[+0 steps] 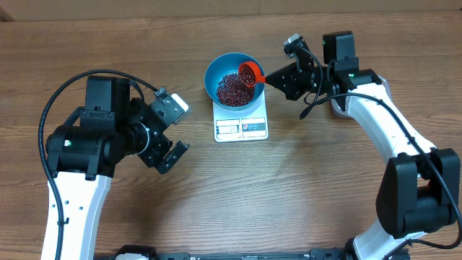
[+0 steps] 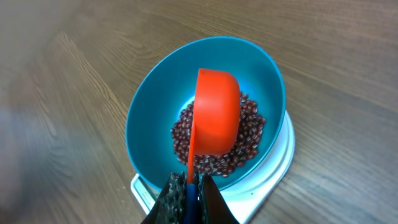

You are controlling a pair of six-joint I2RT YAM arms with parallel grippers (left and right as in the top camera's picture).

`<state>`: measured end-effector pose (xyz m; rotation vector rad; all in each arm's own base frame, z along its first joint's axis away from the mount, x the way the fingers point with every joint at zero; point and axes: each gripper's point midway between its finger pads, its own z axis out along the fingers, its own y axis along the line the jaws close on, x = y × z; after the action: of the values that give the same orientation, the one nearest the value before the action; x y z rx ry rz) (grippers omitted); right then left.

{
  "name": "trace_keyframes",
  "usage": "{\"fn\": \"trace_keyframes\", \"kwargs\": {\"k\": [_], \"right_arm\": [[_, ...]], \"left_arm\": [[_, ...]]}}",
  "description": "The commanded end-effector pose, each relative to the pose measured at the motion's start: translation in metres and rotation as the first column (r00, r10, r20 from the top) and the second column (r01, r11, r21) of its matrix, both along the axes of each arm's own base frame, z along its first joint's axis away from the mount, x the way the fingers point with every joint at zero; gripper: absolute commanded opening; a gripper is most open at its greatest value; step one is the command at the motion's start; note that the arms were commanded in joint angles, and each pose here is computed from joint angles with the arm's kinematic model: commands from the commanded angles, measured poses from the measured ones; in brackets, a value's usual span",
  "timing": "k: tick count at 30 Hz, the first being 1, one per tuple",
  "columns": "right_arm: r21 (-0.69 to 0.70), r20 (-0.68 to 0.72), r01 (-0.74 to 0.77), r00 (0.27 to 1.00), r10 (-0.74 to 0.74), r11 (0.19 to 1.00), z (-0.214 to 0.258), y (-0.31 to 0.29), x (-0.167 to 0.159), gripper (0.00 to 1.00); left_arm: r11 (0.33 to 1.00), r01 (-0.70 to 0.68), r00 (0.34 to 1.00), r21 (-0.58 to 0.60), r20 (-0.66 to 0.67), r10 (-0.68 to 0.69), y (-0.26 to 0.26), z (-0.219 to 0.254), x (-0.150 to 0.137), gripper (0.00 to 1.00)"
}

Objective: Scoop item into bowl and weigh 150g on scale
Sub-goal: 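Tilt the scoop with the right gripper to pour beans into bowl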

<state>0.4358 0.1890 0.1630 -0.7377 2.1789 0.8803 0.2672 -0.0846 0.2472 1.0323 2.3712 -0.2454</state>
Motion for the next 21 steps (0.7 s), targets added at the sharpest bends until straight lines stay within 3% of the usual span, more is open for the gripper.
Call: {"fn": "trace_keyframes", "kwargs": {"k": [1, 21], "right_arm": [[-0.037, 0.102, -0.057, 0.993, 0.061, 0.998, 0.008, 0.003, 0.006, 0.04], [-0.193, 0.227, -0.063, 0.968, 0.107, 0.979, 0.001, 0.014, 0.014, 0.04]], "left_arm": [[1.000, -0.006, 1.000, -0.003, -0.011, 0.006, -0.001, -0.002, 0.000, 1.00], [1.000, -0.006, 1.000, -0.003, -0.010, 0.006, -0.001, -0.002, 0.000, 1.00]]}}
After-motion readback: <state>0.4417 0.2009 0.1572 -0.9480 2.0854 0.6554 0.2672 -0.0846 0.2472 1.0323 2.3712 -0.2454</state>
